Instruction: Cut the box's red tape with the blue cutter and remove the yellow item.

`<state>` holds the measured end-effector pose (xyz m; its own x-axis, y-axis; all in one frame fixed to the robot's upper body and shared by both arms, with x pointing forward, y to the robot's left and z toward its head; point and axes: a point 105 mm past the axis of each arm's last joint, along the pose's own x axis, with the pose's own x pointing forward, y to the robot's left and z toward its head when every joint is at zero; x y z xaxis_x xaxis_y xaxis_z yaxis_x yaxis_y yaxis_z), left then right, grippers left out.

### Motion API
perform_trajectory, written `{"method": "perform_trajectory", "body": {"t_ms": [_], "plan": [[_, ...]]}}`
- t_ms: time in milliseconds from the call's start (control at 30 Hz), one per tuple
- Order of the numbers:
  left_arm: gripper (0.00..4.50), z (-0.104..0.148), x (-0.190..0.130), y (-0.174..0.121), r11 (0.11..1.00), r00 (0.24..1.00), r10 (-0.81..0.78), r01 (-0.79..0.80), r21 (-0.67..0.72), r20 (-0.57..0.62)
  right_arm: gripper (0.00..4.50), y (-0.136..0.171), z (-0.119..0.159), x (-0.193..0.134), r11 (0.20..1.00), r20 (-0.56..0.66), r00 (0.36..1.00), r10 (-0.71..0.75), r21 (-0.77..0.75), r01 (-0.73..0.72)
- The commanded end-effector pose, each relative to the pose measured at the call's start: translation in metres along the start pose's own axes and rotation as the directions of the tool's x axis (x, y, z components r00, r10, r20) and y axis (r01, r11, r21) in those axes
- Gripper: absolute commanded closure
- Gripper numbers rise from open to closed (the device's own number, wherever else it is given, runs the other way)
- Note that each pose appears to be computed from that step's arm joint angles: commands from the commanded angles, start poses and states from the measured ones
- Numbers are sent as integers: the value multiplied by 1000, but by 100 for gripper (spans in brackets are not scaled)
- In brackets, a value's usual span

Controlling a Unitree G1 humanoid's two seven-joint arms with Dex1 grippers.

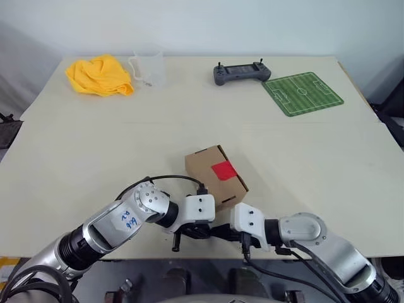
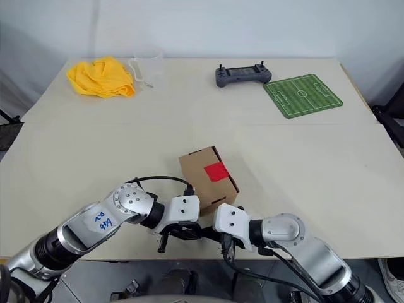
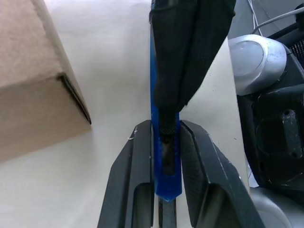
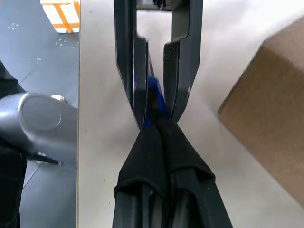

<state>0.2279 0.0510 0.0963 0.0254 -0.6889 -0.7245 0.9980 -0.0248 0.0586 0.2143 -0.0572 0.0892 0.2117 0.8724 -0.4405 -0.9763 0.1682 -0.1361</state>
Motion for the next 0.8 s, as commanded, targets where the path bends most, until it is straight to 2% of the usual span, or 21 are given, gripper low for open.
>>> {"method": "perform_trajectory", "body": {"t_ms": [33,167,267,333,433,533,600,633,733,800], "plan": [[404,2,2,2,999,1000,9,-9,36,5,448,-2,2,-12,1000,5,1000,-14,27,14],[404,8,-5,1,985,996,9,-25,168,94,448,5,20,-49,986,79,997,-13,168,0],[404,23,-18,2,943,971,10,-89,321,239,388,7,42,-80,956,137,990,-29,292,-12],[404,27,-28,0,914,953,-1,-122,386,303,323,5,53,-100,936,141,989,-53,352,0],[404,30,-40,-4,865,930,-27,-162,474,366,221,-2,68,-128,838,76,993,-95,544,38],[404,41,-44,0,829,908,-26,-214,517,418,120,-7,71,-135,748,5,993,-121,658,88],[404,47,-43,3,804,904,-25,-236,546,428,51,-5,68,-134,739,-22,996,-91,669,82],[404,52,-42,5,796,901,-25,-244,554,432,13,-5,69,-132,736,5,996,-84,675,59],[404,64,-39,12,777,900,-31,-253,577,436,6,-5,68,-131,725,0,999,-36,689,26],[404,68,-36,14,776,900,-31,-252,578,434,6,-12,67,-128,710,29,997,-67,704,27]]}}
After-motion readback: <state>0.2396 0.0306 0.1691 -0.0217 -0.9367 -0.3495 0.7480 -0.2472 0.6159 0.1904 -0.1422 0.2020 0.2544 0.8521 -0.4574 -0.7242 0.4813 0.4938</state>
